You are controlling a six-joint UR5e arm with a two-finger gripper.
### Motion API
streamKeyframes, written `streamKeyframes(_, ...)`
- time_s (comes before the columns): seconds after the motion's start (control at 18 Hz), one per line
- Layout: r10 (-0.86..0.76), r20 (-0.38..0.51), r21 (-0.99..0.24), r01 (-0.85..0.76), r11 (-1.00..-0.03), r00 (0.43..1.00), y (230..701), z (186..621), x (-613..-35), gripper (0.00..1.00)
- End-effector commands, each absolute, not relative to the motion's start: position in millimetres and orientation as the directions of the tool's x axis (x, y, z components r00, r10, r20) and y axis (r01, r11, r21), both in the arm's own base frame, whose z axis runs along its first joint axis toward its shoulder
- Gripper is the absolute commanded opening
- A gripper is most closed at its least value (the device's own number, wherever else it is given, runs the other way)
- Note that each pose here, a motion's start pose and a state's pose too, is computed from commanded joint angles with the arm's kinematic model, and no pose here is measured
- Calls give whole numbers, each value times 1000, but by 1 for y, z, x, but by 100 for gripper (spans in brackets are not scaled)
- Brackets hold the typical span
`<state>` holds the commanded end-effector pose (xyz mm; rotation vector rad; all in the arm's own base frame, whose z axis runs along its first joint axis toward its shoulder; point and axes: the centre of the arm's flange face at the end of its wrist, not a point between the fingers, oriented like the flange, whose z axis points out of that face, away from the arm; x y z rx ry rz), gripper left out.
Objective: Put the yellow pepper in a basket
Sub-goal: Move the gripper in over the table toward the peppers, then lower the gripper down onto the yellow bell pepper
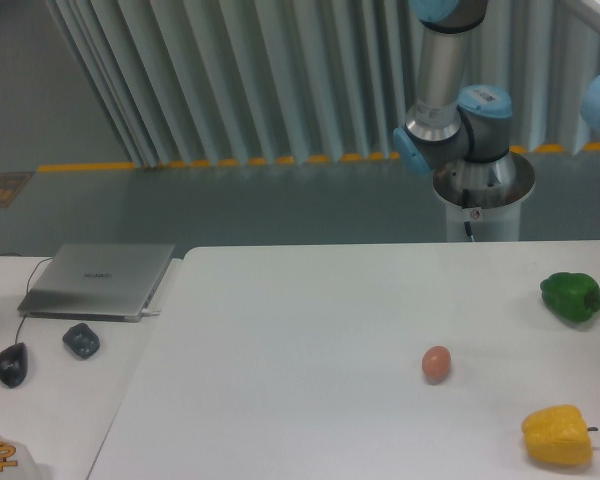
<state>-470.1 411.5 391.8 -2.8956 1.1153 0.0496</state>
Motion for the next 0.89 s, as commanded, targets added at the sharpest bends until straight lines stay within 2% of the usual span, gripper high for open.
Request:
streamKeyframes(0.06,-674,-42,-31,-676,-737,737,415,387,-467,100)
streamKeyframes(0.22,-645,-144,-121,-661,-741,750,430,381,-462,100)
streamKeyframes(0.33,-622,-148,-120,-638,-761,769,434,378,-464,100)
streamKeyframes(0.44,-645,-141,-118,-660,-742,751,448,370,-458,100)
streamKeyframes(0.56,-659,-144,-81,-673,-735,738,465,363,-453,100)
streamKeyframes(0.89,-704,-144,138,-691,-710,695,497,355,-452,100)
